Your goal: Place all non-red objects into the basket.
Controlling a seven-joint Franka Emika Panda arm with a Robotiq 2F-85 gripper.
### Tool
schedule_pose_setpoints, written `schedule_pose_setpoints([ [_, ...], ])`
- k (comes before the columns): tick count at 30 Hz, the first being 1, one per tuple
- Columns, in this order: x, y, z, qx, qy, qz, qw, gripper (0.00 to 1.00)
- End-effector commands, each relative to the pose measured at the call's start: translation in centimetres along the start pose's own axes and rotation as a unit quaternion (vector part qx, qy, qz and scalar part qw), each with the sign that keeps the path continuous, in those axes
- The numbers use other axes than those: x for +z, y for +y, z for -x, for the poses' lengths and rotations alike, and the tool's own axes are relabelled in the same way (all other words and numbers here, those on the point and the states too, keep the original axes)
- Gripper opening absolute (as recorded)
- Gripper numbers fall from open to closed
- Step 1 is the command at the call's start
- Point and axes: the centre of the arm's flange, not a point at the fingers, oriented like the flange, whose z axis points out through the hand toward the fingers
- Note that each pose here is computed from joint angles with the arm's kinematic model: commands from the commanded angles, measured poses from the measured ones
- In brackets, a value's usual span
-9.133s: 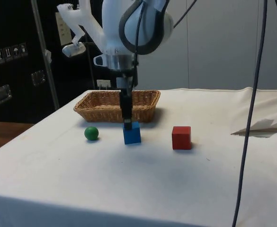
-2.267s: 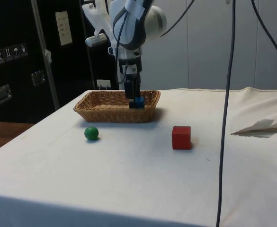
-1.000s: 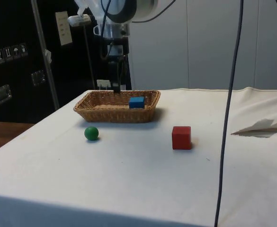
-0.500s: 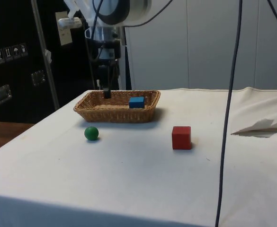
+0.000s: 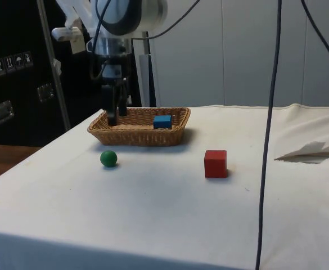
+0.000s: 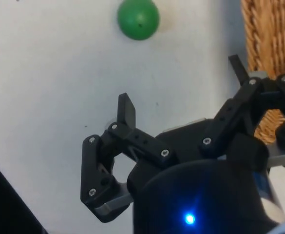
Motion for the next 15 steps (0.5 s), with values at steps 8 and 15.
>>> schedule_pose_setpoints([
  [8,0.7,-1.6,-1.2,-0.002,0.001,-0.002,1.0,1.0],
  [15,1.9,-3.0,-2.4,0.0,-0.008,0.011,0.99991,1.0],
])
